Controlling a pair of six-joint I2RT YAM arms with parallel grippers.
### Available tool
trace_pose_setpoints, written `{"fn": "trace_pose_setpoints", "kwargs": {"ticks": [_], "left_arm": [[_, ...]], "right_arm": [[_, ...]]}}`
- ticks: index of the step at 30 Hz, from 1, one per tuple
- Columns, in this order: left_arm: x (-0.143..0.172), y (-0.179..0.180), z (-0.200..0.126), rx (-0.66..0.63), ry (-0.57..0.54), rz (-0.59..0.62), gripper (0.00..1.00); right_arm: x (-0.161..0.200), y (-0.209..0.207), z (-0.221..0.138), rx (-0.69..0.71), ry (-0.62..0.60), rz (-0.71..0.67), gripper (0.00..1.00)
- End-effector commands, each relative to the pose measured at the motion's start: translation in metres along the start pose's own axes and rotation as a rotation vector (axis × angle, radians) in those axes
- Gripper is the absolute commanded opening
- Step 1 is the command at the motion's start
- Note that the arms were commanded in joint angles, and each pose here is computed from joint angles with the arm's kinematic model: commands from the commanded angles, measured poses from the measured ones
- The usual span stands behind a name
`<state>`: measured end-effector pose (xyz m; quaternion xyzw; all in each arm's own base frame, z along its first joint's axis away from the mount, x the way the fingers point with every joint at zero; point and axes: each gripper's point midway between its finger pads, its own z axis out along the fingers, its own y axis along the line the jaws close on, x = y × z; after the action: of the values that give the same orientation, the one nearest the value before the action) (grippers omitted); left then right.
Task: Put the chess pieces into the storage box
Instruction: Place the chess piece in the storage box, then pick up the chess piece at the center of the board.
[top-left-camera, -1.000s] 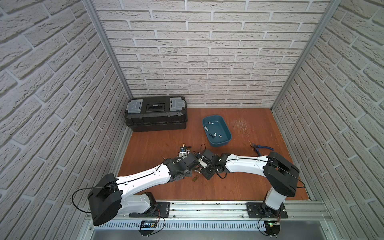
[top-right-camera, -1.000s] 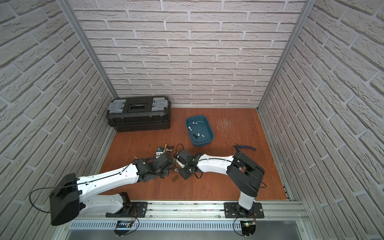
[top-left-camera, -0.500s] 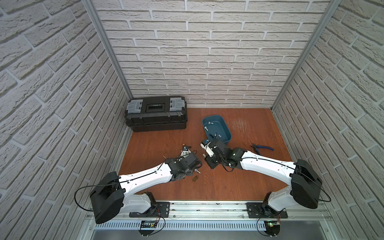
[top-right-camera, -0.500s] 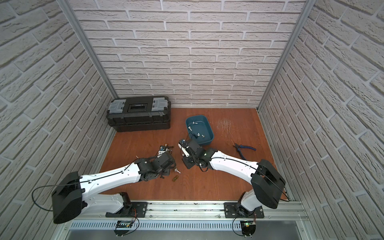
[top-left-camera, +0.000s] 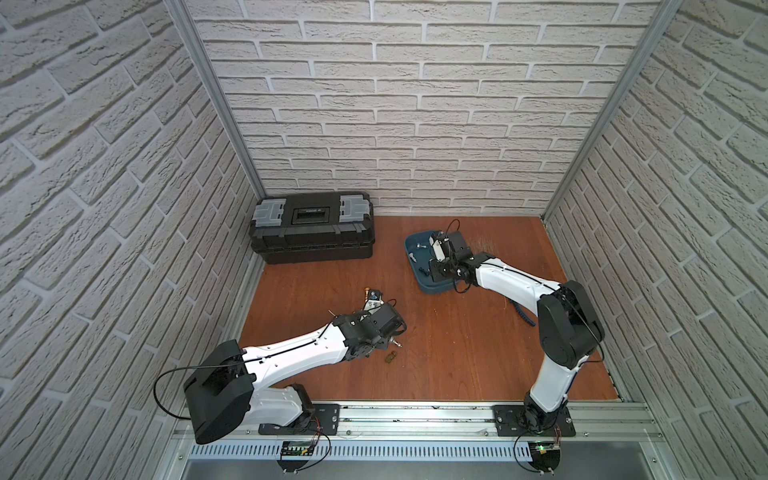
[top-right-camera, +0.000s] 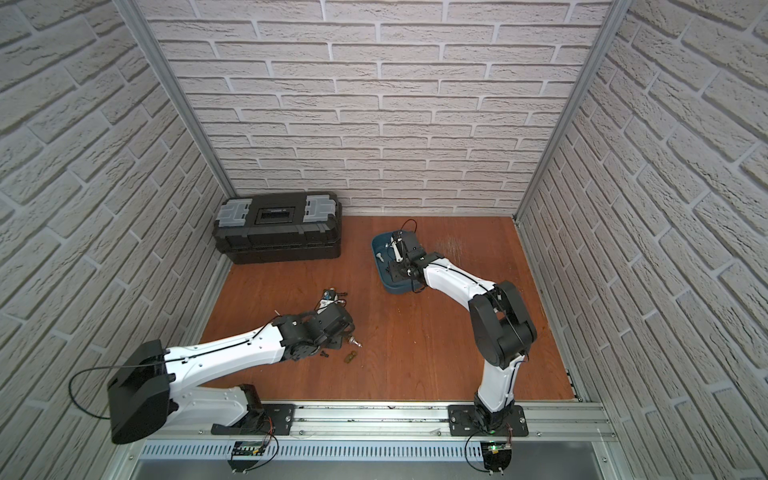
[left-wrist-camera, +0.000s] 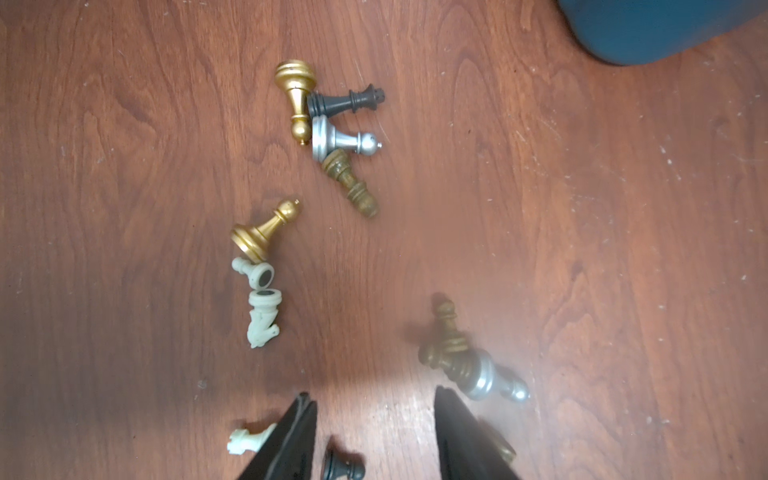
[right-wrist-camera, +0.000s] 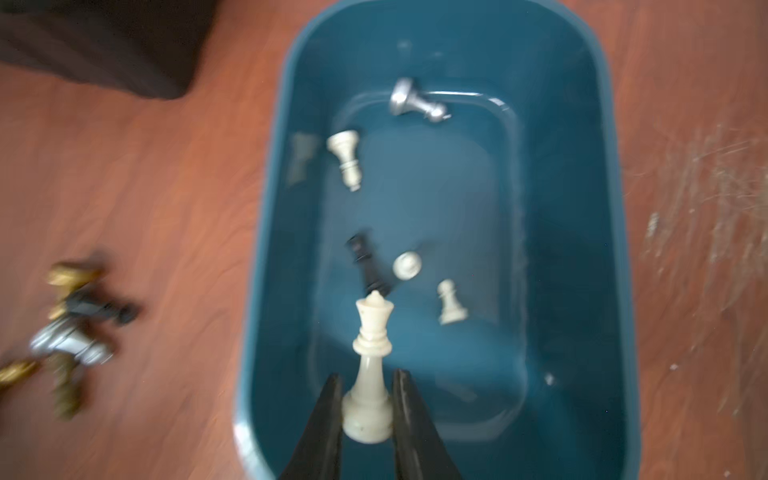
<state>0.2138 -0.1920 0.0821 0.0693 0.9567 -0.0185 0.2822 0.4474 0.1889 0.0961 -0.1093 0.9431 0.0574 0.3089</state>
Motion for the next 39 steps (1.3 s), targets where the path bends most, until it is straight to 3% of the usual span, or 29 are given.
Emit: {"fn": "trace_pose_setpoints", "kwargs": {"ticks": [1,5,10,14,20,26,33,39], "left_arm": [[-0.011,-0.004,-0.001,0.004,-0.021,-0.001,0.51],[-0.006,-0.004,0.002,0.005,-0.006,0.0,0.51],[-0.002,-0.002,0.002,0.005,0.01,0.006,0.51],[0.0,-0.004,-0.002,0.024,0.02,0.037,0.51],[0.007,-0.019,-0.013,0.083,0.015,0.114,0.51],[0.023,-0.051,-0.011,0.145,0.014,0.27,0.49],[0.043,-0.072,0.011,0.159,0.093,0.374,0.48],[0.055,-0.069,0.021,0.118,0.16,0.387,0.47]], "right_arm": [[-0.018,-0.02,0.013,0.067,-0.019,-0.001,0.13],[-0.018,-0.032,0.037,0.098,0.024,-0.001,0.17],[-0.021,-0.033,0.037,0.096,0.022,-0.004,0.28],[-0.027,-0.027,0.021,0.06,-0.011,0.005,0.33],[-0.04,-0.018,-0.041,-0.016,-0.121,0.043,0.35],[0.001,0.005,-0.089,-0.142,-0.177,0.068,0.35],[0.073,0.023,-0.101,-0.212,-0.104,0.052,0.33],[0.102,0.021,-0.11,-0.214,-0.086,0.04,0.32]]}}
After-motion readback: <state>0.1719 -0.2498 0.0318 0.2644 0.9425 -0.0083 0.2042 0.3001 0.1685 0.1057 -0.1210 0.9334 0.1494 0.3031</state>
